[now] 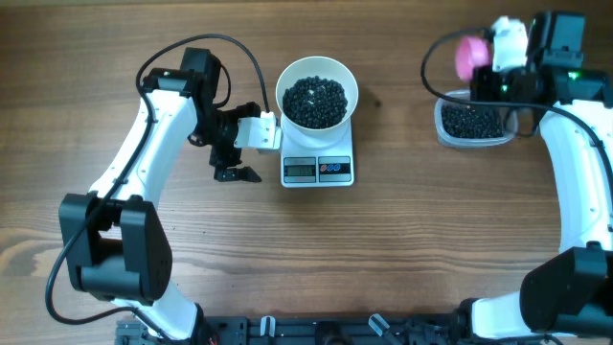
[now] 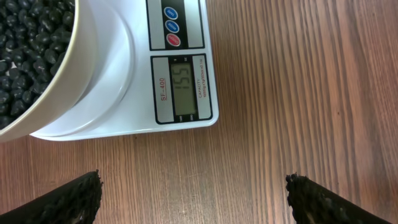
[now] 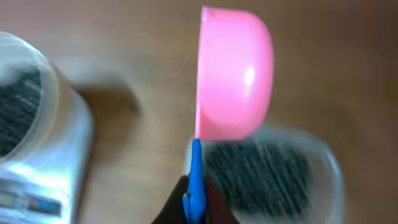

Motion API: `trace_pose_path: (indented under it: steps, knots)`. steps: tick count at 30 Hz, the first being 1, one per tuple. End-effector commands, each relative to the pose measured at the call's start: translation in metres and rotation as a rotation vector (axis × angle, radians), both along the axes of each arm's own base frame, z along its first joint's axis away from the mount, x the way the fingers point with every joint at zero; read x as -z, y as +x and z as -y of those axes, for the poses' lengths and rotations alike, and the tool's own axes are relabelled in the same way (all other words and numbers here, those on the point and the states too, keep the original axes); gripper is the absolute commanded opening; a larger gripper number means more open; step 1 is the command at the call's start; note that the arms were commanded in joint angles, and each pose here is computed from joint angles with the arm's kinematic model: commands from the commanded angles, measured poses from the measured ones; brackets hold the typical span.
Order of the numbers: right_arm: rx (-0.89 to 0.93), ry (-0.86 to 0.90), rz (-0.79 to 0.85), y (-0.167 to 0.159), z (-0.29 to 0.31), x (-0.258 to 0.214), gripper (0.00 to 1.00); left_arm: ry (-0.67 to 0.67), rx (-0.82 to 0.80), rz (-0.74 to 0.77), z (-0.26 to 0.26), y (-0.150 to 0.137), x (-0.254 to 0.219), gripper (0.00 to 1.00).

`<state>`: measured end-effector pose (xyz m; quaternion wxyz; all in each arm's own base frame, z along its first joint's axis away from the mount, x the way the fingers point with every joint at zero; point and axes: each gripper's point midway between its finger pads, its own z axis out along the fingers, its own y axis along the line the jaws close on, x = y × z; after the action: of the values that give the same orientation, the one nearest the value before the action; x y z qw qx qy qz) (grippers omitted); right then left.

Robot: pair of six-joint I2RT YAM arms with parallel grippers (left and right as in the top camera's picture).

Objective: Scoop item into bowl and weigh 150g on scale

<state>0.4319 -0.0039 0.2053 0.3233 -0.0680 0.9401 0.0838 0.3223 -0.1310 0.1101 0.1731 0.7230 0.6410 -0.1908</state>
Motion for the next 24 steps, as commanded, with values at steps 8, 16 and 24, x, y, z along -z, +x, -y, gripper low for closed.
trace_pose_path:
  steps: [8,16,24]
  knots:
    - [-0.422,0.351,0.34,0.026,-0.088,-0.075,0.04,0.0,0.001,-0.008,0.001,-0.002,0.002,1.0]
    - [-0.635,0.305,0.317,0.017,-0.131,-0.043,0.04,0.0,0.001,-0.008,0.001,-0.002,0.002,1.0]
    - [-0.823,0.219,0.219,-0.008,-0.169,0.002,0.04,0.0,0.001,-0.008,0.001,-0.002,0.002,1.0]
